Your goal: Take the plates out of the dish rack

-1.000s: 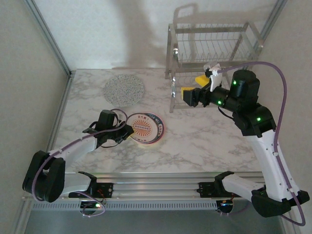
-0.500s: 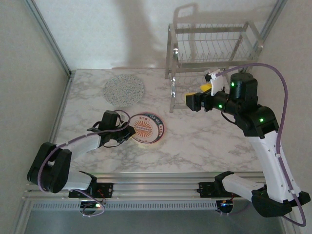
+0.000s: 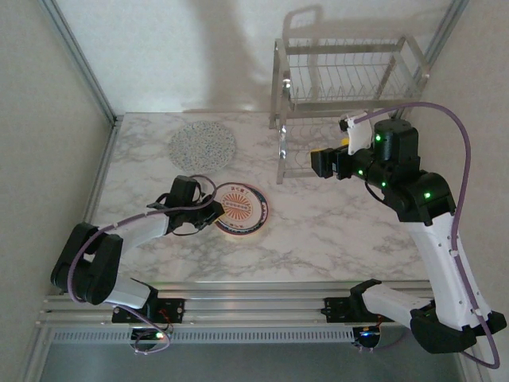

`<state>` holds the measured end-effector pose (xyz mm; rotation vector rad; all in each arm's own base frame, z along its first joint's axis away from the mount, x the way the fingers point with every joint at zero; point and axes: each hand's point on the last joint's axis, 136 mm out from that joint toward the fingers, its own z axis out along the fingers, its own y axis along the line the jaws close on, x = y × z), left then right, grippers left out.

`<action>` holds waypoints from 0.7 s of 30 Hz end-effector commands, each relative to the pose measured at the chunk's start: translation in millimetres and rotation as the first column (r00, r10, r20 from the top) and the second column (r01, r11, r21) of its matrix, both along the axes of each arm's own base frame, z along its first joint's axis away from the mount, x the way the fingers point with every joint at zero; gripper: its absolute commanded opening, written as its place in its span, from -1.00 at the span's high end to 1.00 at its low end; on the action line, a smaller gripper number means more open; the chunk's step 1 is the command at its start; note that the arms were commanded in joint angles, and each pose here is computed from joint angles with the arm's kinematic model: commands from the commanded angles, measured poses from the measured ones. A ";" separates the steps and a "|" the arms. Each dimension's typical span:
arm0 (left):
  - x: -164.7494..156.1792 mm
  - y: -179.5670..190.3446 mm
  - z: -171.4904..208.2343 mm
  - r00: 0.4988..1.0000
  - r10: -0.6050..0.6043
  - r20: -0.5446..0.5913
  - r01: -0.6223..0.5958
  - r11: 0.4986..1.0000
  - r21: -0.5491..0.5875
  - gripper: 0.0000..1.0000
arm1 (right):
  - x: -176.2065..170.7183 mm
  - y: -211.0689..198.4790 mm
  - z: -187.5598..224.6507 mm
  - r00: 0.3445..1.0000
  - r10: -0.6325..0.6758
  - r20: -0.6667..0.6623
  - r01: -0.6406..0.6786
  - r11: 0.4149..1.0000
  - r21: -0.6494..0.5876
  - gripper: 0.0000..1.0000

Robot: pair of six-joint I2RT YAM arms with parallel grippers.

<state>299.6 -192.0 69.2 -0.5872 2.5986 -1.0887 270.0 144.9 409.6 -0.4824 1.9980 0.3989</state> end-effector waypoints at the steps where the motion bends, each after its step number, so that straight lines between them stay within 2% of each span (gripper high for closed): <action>1: -1.3 -0.4 -4.8 1.000 -0.016 -0.017 0.017 0.999 0.041 0.86 | -1.5 -3.2 11.9 0.999 -0.022 0.029 0.021 1.000 0.015 -0.70; 9: -2.5 -1.0 -3.4 0.999 -0.019 -0.040 0.021 0.999 0.044 0.45 | 1.2 -1.0 13.9 0.999 -0.018 0.032 0.017 1.000 0.021 -0.70; 15: -3.3 0.8 0.0 0.998 -0.017 -0.066 0.021 0.997 0.068 0.30 | 2.2 -0.6 14.0 0.999 -0.019 0.031 0.019 1.000 0.021 -0.70; 21: -7.4 5.2 -1.4 0.993 -0.025 -0.119 0.038 0.993 0.115 0.24 | 3.5 -0.7 14.2 0.999 -0.022 0.032 0.022 1.000 0.020 -0.70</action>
